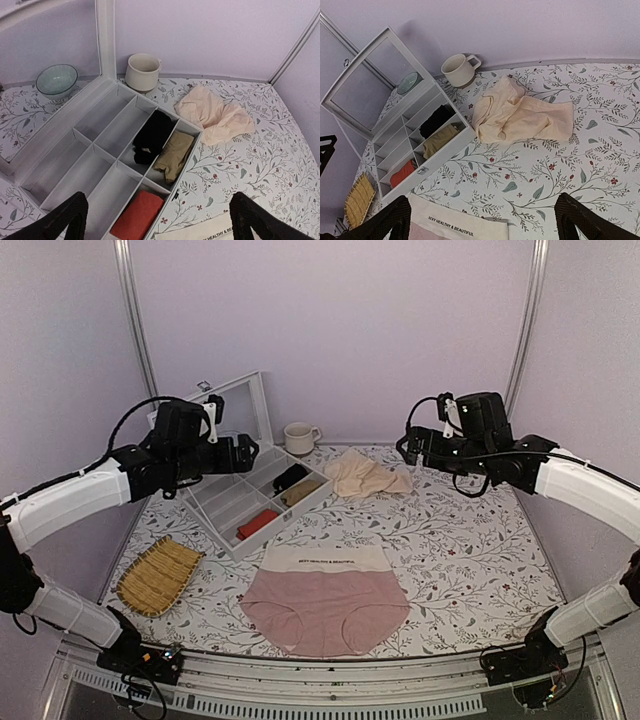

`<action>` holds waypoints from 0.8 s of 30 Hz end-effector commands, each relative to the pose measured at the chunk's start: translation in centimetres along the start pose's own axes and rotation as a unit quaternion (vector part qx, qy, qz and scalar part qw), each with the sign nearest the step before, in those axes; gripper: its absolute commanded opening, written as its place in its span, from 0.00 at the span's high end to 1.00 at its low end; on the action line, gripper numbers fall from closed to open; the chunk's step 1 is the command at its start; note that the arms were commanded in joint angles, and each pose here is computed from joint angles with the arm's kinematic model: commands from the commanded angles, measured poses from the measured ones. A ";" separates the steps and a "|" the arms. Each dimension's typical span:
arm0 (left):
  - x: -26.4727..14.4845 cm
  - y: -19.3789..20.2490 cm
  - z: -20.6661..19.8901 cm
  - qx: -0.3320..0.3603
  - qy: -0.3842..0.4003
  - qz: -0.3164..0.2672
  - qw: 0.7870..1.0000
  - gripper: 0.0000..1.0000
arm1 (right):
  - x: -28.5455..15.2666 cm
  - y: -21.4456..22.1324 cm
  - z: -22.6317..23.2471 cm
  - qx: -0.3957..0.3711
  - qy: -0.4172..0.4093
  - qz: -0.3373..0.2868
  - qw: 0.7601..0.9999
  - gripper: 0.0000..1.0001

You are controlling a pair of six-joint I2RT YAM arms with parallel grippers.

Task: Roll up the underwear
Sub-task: Move the underwear to the center of the board.

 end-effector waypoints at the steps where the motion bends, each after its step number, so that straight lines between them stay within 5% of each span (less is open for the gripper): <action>1: 0.1 3.4 0.4 -0.024 0.016 0.066 0.997 0.02 | -0.4 2.2 0.1 0.010 -0.051 0.044 0.998 0.00; 9: 0.3 8.8 -1.5 -0.084 0.088 0.159 0.980 0.07 | 0.5 6.1 -0.2 0.010 -0.060 0.109 0.992 0.00; 24: 4.6 15.6 -4.2 -0.080 0.139 0.319 0.934 0.47 | 1.1 7.8 0.1 0.013 -0.078 0.139 0.987 0.03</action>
Point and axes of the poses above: each gripper's point midway between its finger pads, its own x axis out along the fingers, its own z axis along the line the jaws close on, y = z × x, the point moved 8 cm from there along -x, back along the fingers, and after that the axes turned 11 degrees about x, right-handed, at the moved point
